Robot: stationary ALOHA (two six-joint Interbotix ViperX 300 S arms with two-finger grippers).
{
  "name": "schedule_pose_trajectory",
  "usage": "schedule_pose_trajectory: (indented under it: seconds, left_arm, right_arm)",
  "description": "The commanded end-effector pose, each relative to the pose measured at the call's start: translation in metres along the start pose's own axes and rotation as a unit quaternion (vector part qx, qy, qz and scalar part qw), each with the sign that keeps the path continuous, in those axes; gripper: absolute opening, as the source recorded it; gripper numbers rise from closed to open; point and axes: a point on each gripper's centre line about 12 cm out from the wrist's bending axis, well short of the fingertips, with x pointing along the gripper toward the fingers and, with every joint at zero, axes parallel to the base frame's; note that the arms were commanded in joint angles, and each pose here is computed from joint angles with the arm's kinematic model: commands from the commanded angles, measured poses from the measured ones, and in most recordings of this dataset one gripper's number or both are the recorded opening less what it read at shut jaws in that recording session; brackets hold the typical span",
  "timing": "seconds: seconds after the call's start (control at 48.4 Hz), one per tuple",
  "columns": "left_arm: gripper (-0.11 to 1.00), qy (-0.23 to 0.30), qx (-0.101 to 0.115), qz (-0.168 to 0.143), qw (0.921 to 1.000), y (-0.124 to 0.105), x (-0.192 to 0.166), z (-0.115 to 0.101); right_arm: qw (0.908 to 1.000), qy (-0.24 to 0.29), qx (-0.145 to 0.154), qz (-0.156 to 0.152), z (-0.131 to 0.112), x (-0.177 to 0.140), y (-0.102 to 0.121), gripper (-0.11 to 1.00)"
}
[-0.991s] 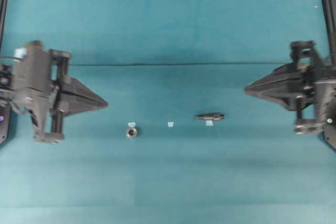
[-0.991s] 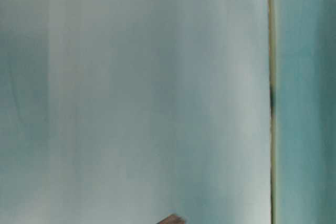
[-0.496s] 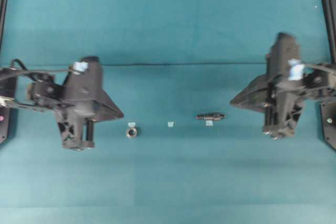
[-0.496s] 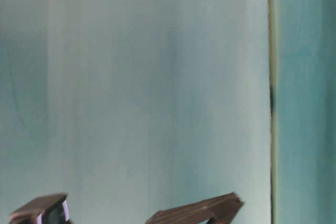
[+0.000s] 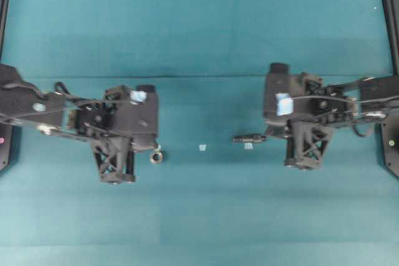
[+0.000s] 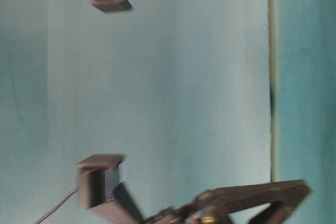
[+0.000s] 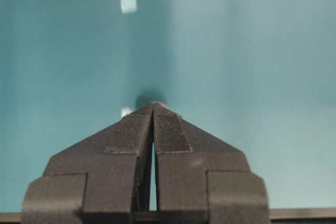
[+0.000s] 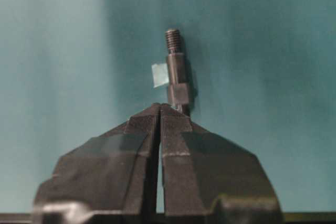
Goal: Insert the washer onto the shaft with both hands.
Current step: 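Lower left gripper over the silver washer and right gripper over the shaft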
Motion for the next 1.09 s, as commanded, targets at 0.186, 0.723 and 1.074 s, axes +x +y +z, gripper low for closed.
schedule_pose_trajectory:
  seconds: [0.186,0.723,1.074]
  left_arm:
    - [0.02,0.008,0.008,0.000,0.9999,-0.002,0.005,0.008]
    - [0.03,0.012,0.001,0.000,0.9999,-0.002,0.011,0.003]
    - [0.87,0.021,0.002,0.000,0.9998,-0.002,0.014,-0.004]
  right_arm:
    - [0.9993,0.014,-0.034,-0.001,0.012,0.014,0.002,-0.09]
    - [0.9989,0.025,-0.040,-0.006,0.010,0.025,-0.004,0.05]
    - [0.9976,0.053,-0.044,-0.009,0.006,0.044,-0.006,0.93]
